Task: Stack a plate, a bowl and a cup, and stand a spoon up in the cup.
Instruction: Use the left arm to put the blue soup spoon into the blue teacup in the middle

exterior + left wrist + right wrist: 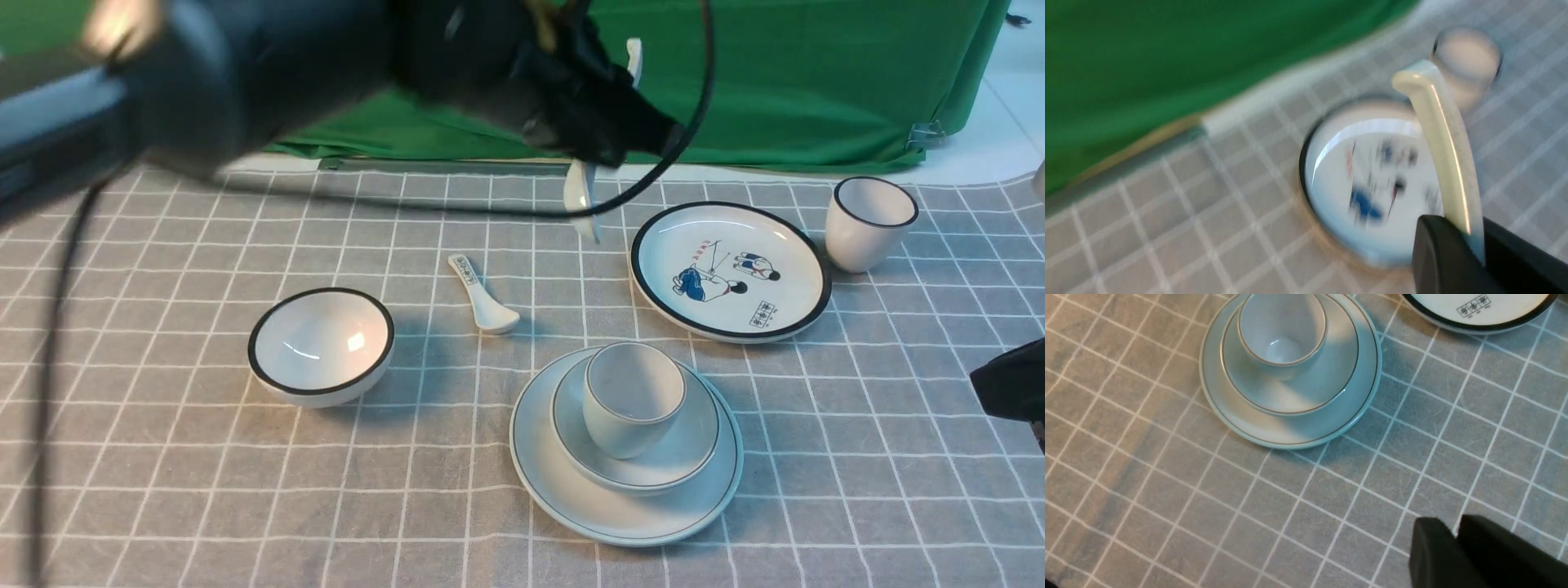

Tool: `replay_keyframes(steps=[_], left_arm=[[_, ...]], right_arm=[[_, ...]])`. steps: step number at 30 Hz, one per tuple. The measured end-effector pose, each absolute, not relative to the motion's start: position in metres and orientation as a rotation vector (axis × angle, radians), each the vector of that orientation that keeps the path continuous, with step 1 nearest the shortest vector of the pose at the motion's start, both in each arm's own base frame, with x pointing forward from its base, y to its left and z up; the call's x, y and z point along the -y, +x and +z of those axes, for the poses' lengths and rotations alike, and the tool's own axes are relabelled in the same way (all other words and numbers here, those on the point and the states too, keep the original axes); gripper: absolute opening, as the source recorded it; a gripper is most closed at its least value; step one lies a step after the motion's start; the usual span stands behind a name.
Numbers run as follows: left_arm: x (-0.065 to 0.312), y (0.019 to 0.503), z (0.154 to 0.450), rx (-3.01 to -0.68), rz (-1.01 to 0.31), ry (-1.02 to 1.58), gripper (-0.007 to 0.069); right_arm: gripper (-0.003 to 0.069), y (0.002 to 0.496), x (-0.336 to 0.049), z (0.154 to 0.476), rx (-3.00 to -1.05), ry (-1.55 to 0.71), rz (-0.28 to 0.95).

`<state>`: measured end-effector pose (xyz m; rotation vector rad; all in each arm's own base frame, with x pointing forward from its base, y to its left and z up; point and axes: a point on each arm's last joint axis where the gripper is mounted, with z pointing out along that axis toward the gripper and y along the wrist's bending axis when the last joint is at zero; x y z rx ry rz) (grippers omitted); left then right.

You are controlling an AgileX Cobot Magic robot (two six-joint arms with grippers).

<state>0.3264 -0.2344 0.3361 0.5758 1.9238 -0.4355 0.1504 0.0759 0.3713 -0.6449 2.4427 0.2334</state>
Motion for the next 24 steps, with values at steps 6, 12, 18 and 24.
replay_keyframes(steps=[6, 12, 18, 24], left_arm=[[0.205, 0.289, 0.283, -1.528, -0.529, 0.420, 0.0028], [0.204, 0.280, 0.266, -1.560, -0.519, 0.509, 0.0028], [0.208, 0.277, 0.270, -1.478, -0.543, 0.557, 0.0028], [0.218, 0.280, 0.250, -1.471, -0.555, 0.661, 0.0028]], right_arm=[[0.0129, 0.150, -0.076, 0.373, -2.423, -0.639, 0.236], [0.0131, 0.151, -0.076, 0.374, -2.409, -0.635, 0.239], [0.0138, 0.152, -0.076, 0.374, -2.406, -0.634, 0.239], [0.0142, 0.152, -0.076, 0.374, -2.404, -0.633, 0.242]])
